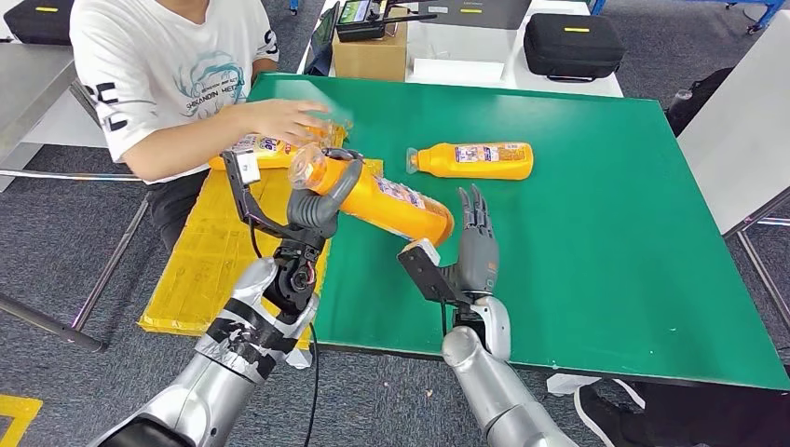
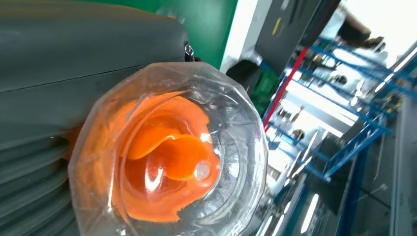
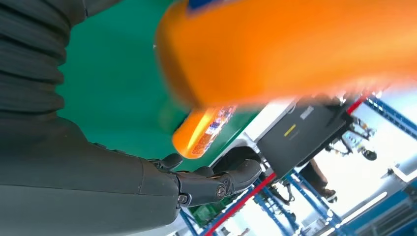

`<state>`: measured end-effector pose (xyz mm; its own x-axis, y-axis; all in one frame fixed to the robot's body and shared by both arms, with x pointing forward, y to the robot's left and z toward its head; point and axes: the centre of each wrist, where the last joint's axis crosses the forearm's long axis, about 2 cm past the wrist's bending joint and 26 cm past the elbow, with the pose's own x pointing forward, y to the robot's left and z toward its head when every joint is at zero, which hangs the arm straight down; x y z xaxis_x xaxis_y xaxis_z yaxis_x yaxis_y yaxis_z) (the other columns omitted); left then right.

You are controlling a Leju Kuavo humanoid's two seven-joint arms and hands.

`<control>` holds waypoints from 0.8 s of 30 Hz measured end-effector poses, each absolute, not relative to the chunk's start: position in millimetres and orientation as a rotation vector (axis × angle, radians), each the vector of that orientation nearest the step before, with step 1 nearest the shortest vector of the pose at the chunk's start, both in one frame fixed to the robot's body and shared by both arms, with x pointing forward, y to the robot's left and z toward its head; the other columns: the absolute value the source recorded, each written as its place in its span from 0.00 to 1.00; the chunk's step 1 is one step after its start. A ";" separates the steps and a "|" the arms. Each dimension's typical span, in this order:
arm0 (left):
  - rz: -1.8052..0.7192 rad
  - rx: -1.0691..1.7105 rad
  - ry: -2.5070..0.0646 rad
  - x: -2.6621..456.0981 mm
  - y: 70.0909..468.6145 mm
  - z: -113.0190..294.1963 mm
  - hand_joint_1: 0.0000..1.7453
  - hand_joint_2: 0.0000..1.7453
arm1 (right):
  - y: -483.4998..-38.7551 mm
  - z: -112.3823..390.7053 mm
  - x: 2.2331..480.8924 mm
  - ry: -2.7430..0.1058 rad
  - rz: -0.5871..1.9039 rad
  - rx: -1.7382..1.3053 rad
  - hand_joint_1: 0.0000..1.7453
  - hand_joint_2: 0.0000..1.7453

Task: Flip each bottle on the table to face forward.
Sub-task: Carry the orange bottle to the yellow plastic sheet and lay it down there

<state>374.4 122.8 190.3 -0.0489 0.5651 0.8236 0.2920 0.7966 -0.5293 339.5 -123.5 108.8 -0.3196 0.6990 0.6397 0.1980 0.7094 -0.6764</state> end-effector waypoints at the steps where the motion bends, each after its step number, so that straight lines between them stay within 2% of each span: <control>1: 0.251 -0.668 -1.664 374.6 124.6 190.0 1.00 1.00 | -125.0 109.5 339.6 -1.868 0.577 -0.694 0.00 1.00; 5: 0.188 -0.553 -1.783 376.8 136.0 189.4 1.00 1.00 | -132.2 110.8 338.4 -1.869 0.489 -0.669 0.00 1.00; 9: -0.006 -0.375 -1.908 383.1 157.9 187.6 1.00 1.00 | -143.7 113.7 335.4 -1.873 0.394 -0.643 0.00 1.00; 17: -0.161 -0.200 -1.968 391.5 185.6 183.9 1.00 1.00 | -157.7 122.0 331.0 -1.914 0.335 -0.644 0.00 1.00; 24: -0.717 0.178 -1.963 411.3 232.9 178.4 1.00 1.00 | -172.7 129.4 320.3 -1.934 0.331 -0.593 0.00 1.00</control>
